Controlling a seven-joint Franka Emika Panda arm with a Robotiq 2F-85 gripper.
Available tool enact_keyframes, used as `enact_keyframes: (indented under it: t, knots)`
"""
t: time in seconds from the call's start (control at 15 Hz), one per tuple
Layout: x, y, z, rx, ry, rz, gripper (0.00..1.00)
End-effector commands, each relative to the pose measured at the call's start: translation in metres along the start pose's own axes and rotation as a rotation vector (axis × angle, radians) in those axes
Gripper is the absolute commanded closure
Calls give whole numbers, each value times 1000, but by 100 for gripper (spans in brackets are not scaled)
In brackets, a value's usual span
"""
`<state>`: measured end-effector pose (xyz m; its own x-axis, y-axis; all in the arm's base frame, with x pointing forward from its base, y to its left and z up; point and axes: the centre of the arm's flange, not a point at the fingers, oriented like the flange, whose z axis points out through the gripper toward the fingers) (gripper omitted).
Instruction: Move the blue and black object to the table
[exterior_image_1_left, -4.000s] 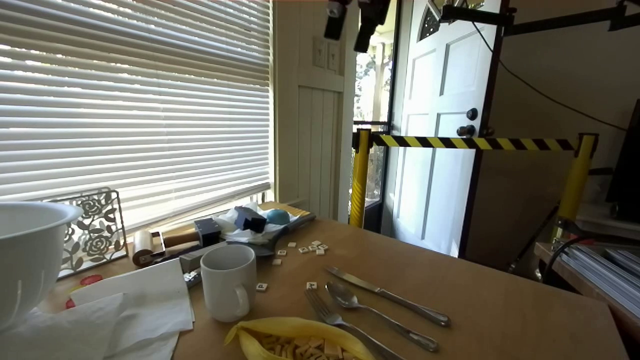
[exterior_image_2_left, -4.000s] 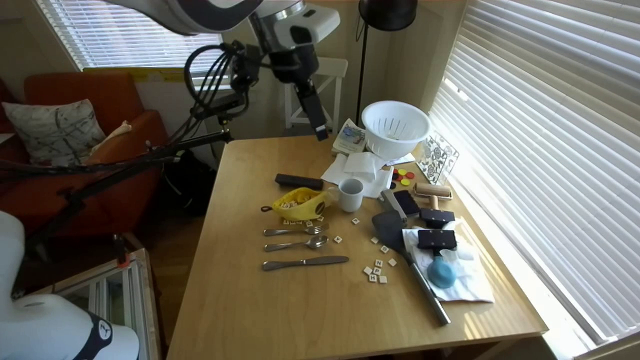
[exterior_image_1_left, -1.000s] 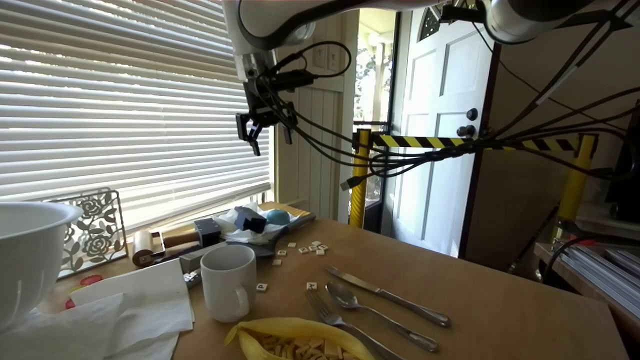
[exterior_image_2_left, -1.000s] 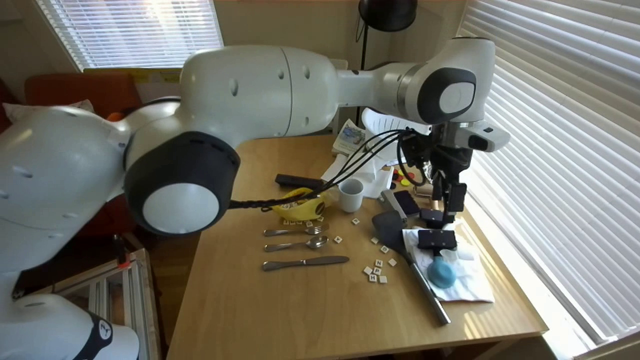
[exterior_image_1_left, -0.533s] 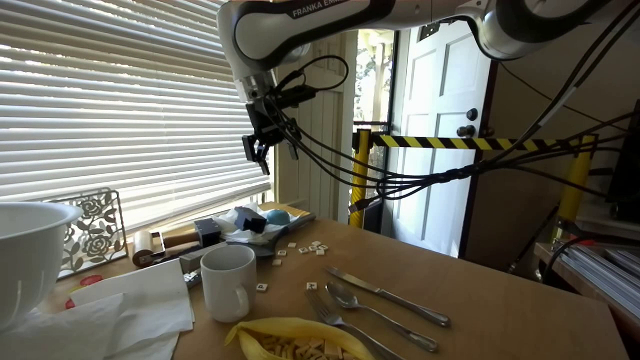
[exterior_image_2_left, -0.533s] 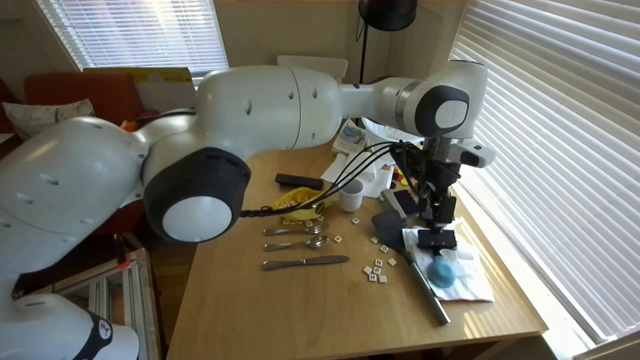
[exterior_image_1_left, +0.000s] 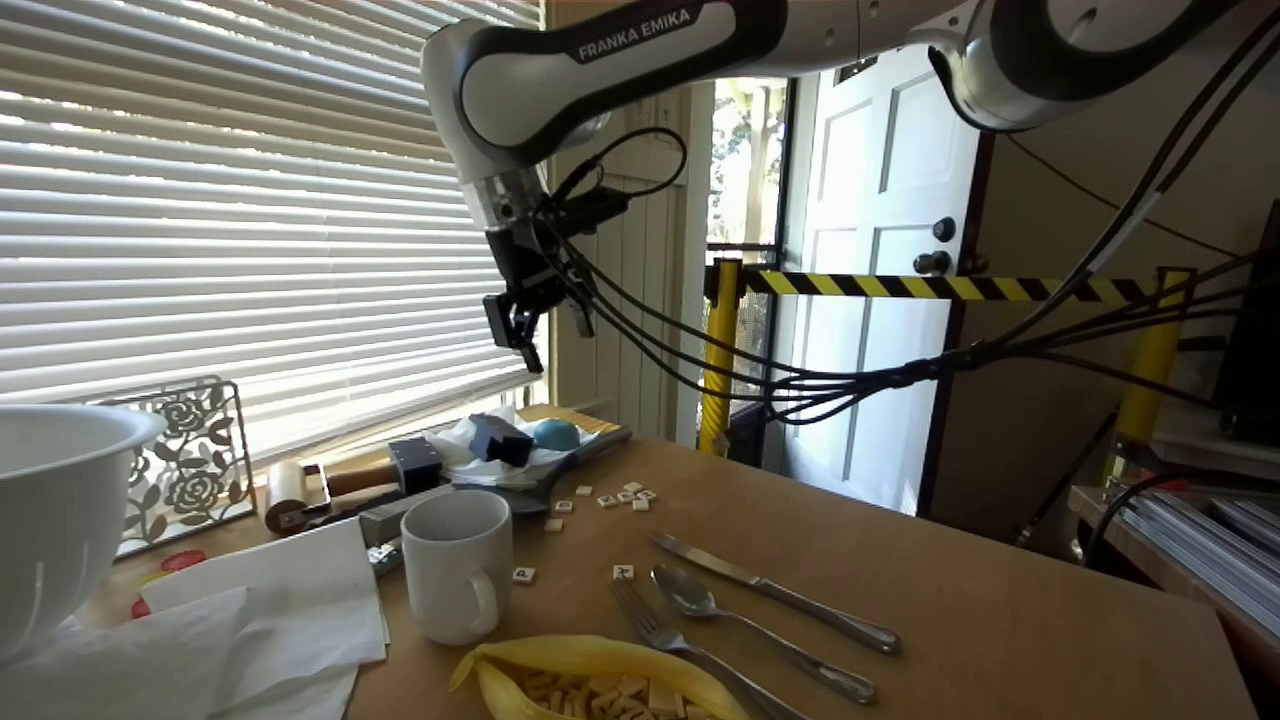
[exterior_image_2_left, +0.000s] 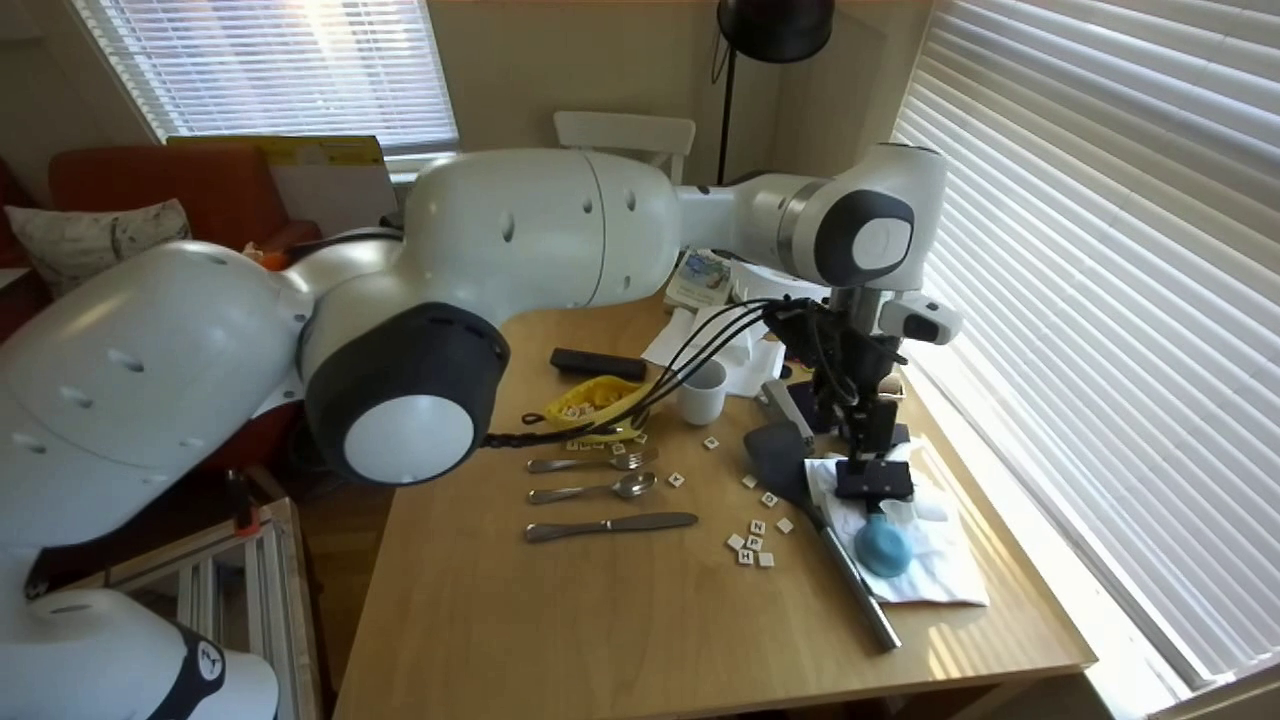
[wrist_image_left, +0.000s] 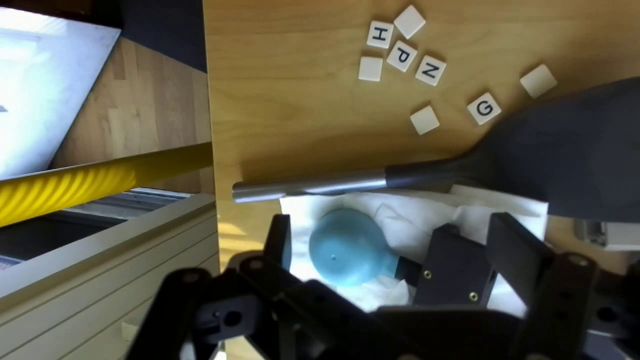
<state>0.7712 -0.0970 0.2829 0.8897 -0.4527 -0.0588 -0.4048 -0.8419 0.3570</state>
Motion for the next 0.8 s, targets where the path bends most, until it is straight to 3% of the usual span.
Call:
enact_keyframes:
  t: [0.0, 0.27, 0.73]
  knots:
    - [19, -37, 23, -63, -21, -83, 0]
    - [22, -64, 51, -93, 49, -91, 0]
    - [32, -92, 50, -153, 138, -83, 0]
